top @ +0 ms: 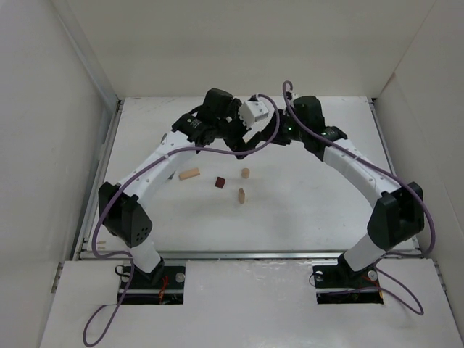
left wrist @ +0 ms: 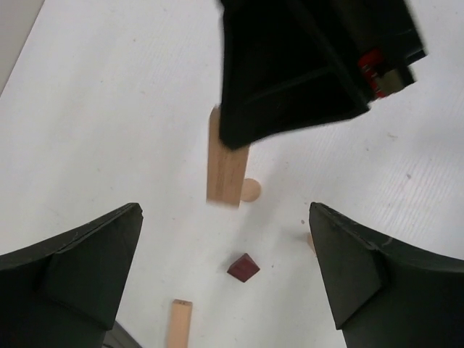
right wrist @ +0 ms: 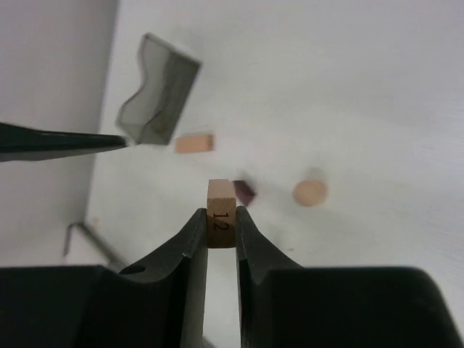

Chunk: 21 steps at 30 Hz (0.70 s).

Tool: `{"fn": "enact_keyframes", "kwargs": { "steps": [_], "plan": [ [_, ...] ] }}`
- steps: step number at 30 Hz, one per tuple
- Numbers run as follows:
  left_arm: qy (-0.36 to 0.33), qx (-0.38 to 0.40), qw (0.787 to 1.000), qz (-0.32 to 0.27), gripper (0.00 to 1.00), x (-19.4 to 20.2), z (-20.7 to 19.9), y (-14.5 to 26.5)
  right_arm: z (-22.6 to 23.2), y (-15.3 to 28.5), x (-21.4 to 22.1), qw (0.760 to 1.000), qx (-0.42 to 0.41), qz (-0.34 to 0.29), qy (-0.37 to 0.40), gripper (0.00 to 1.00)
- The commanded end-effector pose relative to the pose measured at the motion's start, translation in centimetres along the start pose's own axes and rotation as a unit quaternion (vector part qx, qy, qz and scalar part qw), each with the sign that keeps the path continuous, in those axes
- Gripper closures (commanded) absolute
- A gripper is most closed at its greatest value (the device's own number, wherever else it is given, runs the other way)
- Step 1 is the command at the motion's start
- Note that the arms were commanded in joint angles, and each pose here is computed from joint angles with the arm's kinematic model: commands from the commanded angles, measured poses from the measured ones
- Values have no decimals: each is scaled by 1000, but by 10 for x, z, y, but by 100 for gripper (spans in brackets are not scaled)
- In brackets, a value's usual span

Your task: Build the wood block tower

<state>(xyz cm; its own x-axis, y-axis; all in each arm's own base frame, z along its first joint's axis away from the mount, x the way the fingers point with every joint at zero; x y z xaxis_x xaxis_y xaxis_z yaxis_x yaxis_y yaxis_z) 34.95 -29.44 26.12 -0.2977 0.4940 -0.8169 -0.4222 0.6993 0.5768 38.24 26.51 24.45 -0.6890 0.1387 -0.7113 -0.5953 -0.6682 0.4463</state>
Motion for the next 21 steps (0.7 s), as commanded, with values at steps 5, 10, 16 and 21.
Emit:
{"fn": "enact_keyframes", "kwargs": {
  "steps": [5, 10, 16, 21],
  "plan": [
    [91, -140, 985, -51, 0, -19, 55, 76, -54, 52, 13, 958, 274, -10, 85, 100],
    [160, -301, 939, -39, 0, 18, 110, 115, -57, 50, 79, 939, 314, 59, 128, 100],
    [222, -406, 885, -45, 0, 60, 136, 146, -52, 40, 111, 932, 331, 71, 131, 100],
    [240, -457, 856, -30, 0, 83, 144, 157, -38, 28, 138, 921, 343, 90, 159, 100]
  ]
}}
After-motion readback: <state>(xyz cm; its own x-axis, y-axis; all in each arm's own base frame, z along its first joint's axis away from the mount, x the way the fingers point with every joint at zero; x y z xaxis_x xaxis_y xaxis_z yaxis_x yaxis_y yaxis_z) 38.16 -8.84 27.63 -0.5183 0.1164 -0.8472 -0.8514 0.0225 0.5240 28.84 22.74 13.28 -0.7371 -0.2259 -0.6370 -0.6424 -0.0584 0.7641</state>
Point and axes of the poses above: each gripper's point midway between its finger pads, its own y axis back along the fingers, its own z axis along the line the jaws close on, x = y × z, the point moved 1 cm from there along y, back along the fingers, and after that the axes turned 9 degrees about y, right-handed, at the moved point
